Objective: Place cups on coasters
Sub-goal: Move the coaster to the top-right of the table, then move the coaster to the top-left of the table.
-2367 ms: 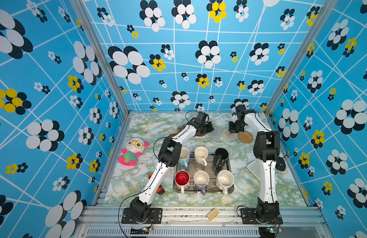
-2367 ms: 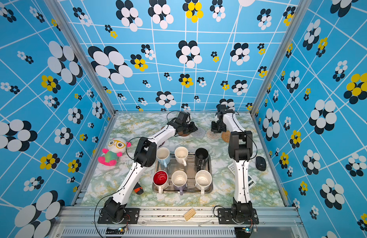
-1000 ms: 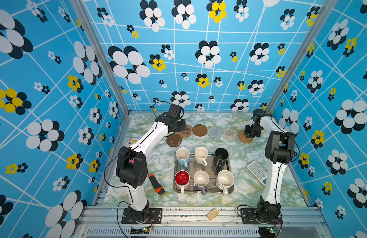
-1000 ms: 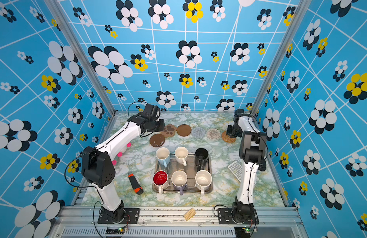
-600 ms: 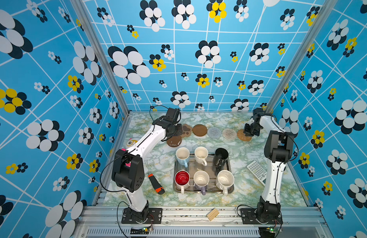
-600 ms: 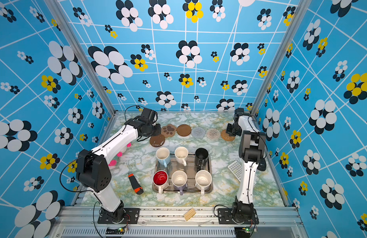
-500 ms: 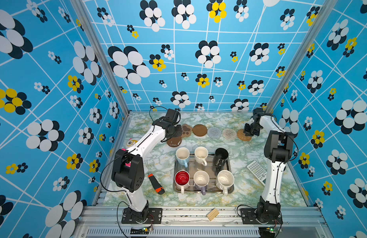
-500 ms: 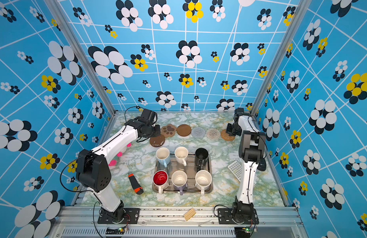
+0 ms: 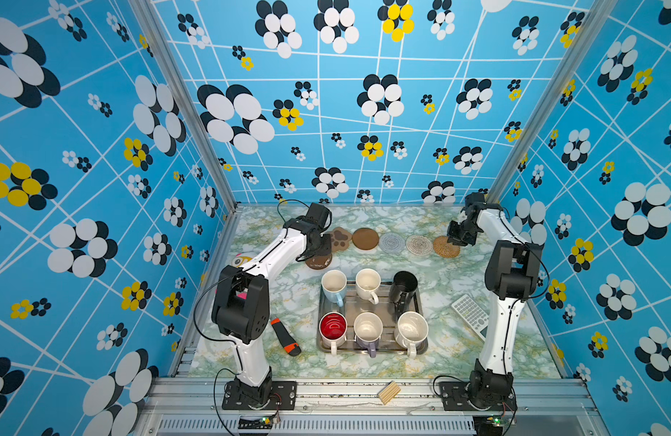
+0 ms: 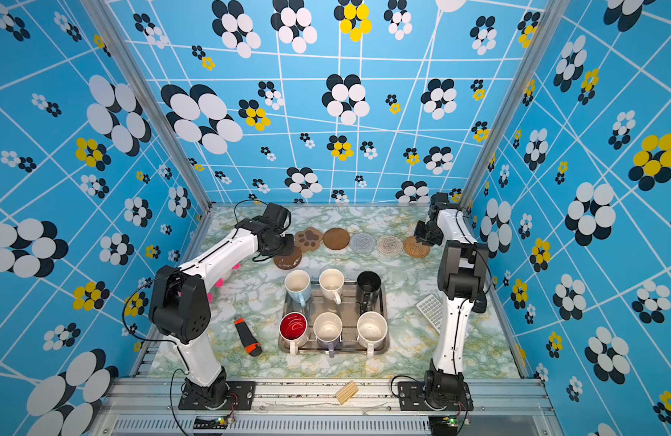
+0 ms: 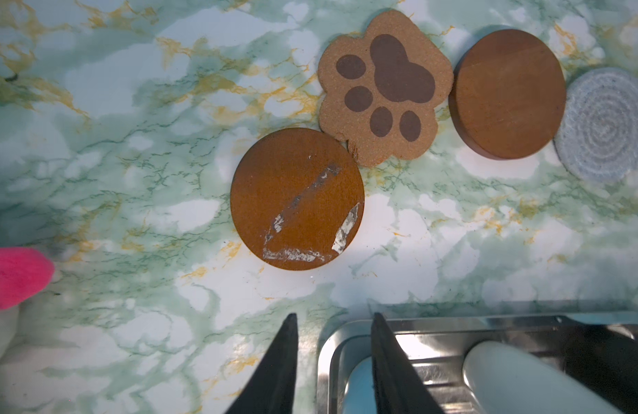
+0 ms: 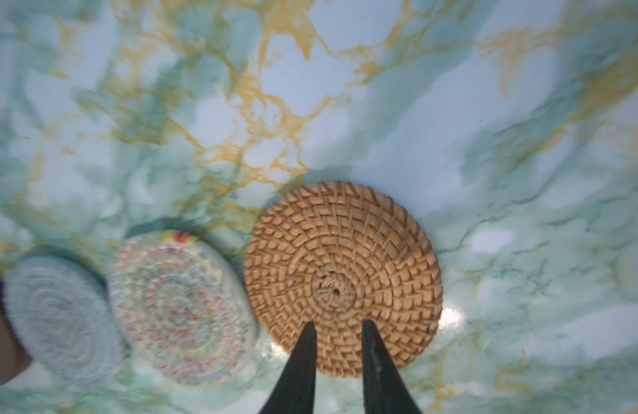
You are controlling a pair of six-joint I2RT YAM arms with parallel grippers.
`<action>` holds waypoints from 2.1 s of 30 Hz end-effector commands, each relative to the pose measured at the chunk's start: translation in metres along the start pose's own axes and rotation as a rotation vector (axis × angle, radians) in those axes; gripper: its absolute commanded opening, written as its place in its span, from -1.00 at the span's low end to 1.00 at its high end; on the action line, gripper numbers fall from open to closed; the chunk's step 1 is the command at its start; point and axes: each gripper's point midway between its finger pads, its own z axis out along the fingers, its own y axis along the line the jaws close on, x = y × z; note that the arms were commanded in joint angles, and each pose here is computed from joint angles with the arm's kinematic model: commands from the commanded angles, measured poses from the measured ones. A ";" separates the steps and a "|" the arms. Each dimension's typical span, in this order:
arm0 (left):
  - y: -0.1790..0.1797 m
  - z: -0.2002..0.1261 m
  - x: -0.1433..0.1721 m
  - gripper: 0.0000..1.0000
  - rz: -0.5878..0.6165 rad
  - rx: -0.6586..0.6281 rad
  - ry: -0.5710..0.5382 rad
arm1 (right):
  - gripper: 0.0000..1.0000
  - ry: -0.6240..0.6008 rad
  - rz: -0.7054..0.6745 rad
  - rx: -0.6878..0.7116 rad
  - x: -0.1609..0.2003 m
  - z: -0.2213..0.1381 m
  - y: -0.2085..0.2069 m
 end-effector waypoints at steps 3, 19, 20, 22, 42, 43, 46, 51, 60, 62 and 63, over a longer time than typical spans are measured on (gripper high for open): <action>0.009 0.028 0.001 0.26 0.035 -0.069 0.061 | -0.14 -0.180 -0.022 -0.077 -0.029 -0.080 0.029; 0.020 0.088 -0.004 0.50 0.042 -0.128 0.147 | 0.05 -0.224 -0.064 -0.080 -0.017 -0.119 0.044; 0.021 0.092 -0.001 0.51 0.042 -0.134 0.154 | 0.05 -0.220 -0.063 -0.079 -0.016 -0.118 0.043; 0.023 0.098 0.002 0.51 0.041 -0.142 0.166 | 0.05 -0.211 -0.062 -0.079 -0.013 -0.116 0.042; 0.062 0.126 0.022 0.45 0.037 -0.276 0.233 | 0.05 -0.188 -0.052 -0.090 -0.006 -0.107 0.044; 0.065 0.127 0.021 0.44 0.038 -0.280 0.235 | 0.05 -0.189 -0.052 -0.091 -0.006 -0.108 0.044; 0.065 0.130 0.016 0.44 0.029 -0.267 0.232 | 0.05 -0.186 -0.052 -0.090 -0.005 -0.107 0.043; 0.074 0.124 0.003 0.44 0.042 -0.328 0.221 | 0.05 -0.186 -0.052 -0.090 -0.004 -0.108 0.043; 0.086 0.127 -0.019 0.44 0.031 -0.341 0.215 | 0.05 -0.182 -0.050 -0.090 -0.001 -0.108 0.043; 0.089 0.131 -0.025 0.43 0.021 -0.334 0.209 | 0.05 -0.179 -0.050 -0.089 0.001 -0.108 0.042; 0.090 0.133 -0.028 0.43 0.014 -0.331 0.206 | 0.05 -0.180 -0.050 -0.088 0.001 -0.109 0.042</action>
